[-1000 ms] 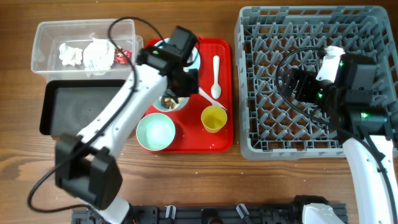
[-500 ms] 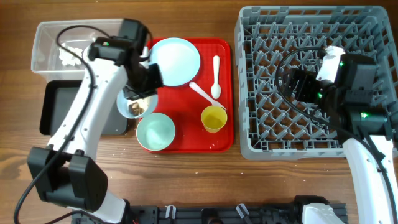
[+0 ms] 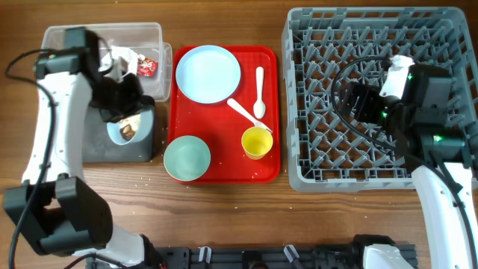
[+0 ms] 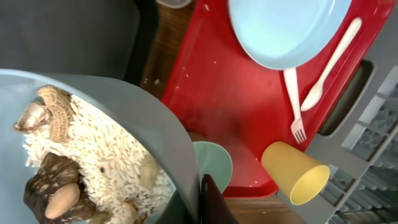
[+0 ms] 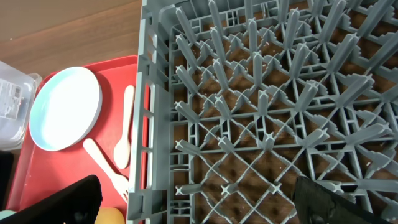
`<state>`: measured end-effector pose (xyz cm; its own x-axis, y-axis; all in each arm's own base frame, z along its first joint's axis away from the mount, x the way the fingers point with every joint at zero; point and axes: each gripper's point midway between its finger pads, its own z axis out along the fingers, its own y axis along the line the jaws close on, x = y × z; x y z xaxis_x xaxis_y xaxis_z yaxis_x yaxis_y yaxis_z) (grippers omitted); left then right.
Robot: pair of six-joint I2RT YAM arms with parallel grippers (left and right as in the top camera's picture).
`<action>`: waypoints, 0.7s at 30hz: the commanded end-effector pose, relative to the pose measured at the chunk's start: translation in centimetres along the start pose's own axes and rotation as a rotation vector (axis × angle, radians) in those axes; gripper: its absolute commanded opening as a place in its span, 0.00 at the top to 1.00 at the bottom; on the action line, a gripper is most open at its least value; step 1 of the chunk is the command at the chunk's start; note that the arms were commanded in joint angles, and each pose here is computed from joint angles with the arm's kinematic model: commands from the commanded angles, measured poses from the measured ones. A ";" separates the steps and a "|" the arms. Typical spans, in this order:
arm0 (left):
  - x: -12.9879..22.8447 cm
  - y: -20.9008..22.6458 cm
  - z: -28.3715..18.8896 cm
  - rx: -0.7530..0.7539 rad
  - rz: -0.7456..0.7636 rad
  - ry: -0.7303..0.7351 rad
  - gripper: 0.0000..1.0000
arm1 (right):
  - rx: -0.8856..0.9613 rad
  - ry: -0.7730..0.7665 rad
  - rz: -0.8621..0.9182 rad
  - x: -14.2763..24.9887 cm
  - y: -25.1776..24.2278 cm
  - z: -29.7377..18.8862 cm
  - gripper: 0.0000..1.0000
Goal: Sort waste into correct bins and load items into the dishwasher rack
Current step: 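Carry the rice bowl left and tip its contents onto the black tray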
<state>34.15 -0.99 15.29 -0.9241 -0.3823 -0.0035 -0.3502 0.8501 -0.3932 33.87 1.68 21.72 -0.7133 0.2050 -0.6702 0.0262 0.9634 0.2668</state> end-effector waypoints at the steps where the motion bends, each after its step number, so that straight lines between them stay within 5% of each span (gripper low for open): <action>1: 0.2 1.0 -0.5 0.156 0.024 -0.005 0.96 | 0.010 -0.020 -0.011 -0.9 0.0 -0.2 0.00; 11: -1.3 5.2 -0.7 0.572 -0.067 -0.159 0.96 | 0.010 -0.019 -0.011 -0.9 0.0 -0.2 0.00; 21: -3.4 5.9 -4.1 0.829 -0.047 -0.343 0.96 | 0.003 -0.018 -0.010 -0.8 0.1 -0.2 0.00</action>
<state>34.23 7.11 13.22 -0.7874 -0.6026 -0.1301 -0.1901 0.4380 -0.8786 33.87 1.68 21.72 -0.7133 0.2050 -0.6702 0.0262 0.9634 0.2668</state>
